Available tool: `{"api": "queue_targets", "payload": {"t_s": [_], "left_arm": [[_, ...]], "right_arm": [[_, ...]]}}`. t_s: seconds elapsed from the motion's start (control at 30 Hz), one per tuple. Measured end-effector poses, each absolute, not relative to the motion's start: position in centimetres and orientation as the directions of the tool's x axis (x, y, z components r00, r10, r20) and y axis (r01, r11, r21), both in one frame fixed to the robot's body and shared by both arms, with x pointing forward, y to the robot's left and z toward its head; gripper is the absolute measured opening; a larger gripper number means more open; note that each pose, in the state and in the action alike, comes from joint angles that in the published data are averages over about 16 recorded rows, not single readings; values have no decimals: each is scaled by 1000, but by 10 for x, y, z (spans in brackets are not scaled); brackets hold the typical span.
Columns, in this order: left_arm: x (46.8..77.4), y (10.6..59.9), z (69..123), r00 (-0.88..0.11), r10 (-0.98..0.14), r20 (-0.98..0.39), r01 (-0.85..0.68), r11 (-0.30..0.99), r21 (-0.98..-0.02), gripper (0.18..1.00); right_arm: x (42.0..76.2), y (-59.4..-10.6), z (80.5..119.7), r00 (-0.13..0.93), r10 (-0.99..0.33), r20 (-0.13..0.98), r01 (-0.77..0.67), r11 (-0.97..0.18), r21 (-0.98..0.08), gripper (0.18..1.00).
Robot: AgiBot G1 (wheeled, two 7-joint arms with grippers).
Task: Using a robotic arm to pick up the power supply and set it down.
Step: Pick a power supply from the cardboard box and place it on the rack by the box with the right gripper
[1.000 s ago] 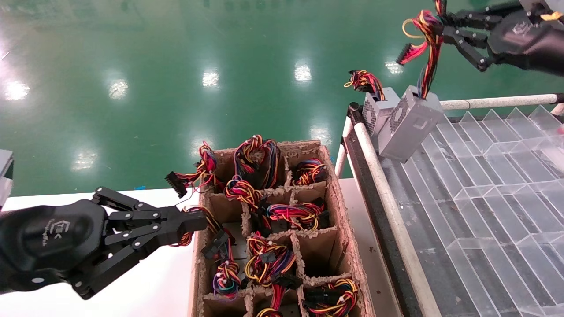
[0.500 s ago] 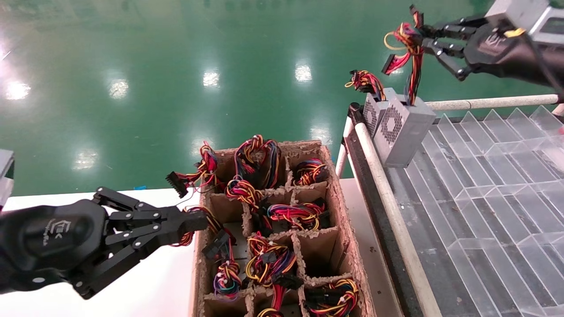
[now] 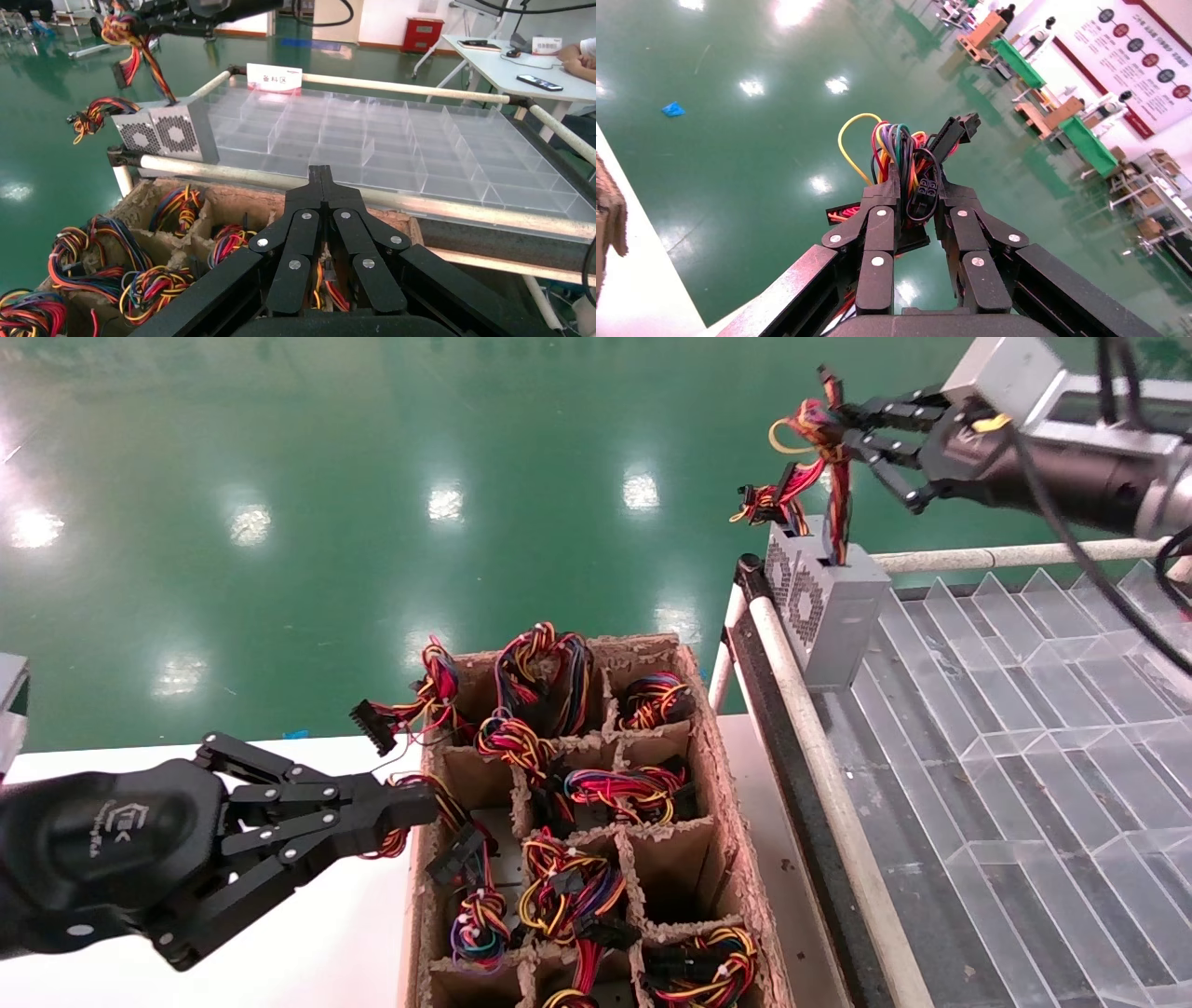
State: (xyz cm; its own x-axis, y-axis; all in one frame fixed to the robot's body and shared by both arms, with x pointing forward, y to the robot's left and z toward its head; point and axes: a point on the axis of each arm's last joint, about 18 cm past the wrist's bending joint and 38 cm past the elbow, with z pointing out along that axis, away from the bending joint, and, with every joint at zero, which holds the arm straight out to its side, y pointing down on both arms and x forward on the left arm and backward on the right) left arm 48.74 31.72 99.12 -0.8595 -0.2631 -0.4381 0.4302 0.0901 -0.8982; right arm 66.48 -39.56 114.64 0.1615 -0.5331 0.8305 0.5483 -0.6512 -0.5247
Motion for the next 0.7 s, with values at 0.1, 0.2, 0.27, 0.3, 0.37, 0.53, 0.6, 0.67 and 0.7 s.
{"api": "queue_targets", "payload": {"t_s": [0.1, 0.2, 0.27, 0.3, 0.37, 0.53, 0.6, 0.67, 0.7], "left_arm": [[487, 317, 991, -860, -263, -438, 430, 90, -898, 191], [487, 317, 991, -860, -263, -438, 430, 90, -898, 191], [487, 317, 991, -860, -263, -438, 430, 90, -898, 191], [487, 317, 991, -860, -263, -438, 430, 90, -898, 191], [487, 317, 991, -860, -263, -438, 430, 90, -898, 191], [487, 317, 991, -860, -263, -438, 430, 90, -898, 191], [487, 317, 991, -860, -263, -438, 430, 90, -898, 191], [487, 317, 991, -860, -263, -438, 430, 90, -898, 191], [487, 317, 991, -860, -263, -438, 430, 90, -898, 191]], "right_arm": [[669, -388, 1142, 176, -520, 836, 549, -653, -522, 263], [672, -382, 1136, 192, -509, 839, 548, -654, -522, 263], [674, -379, 1133, 202, -502, 841, 546, -656, -522, 263], [675, -378, 1131, 206, -498, 842, 545, -656, -522, 263], [677, -375, 1129, 215, -493, 843, 543, -657, -523, 262], [679, -370, 1124, 233, -486, 843, 539, -657, -527, 262], [679, -369, 1124, 237, -485, 841, 538, -656, -530, 263], [679, -368, 1124, 241, -485, 841, 538, -655, -531, 269], [679, -367, 1124, 242, -484, 841, 537, -655, -532, 272]]}}
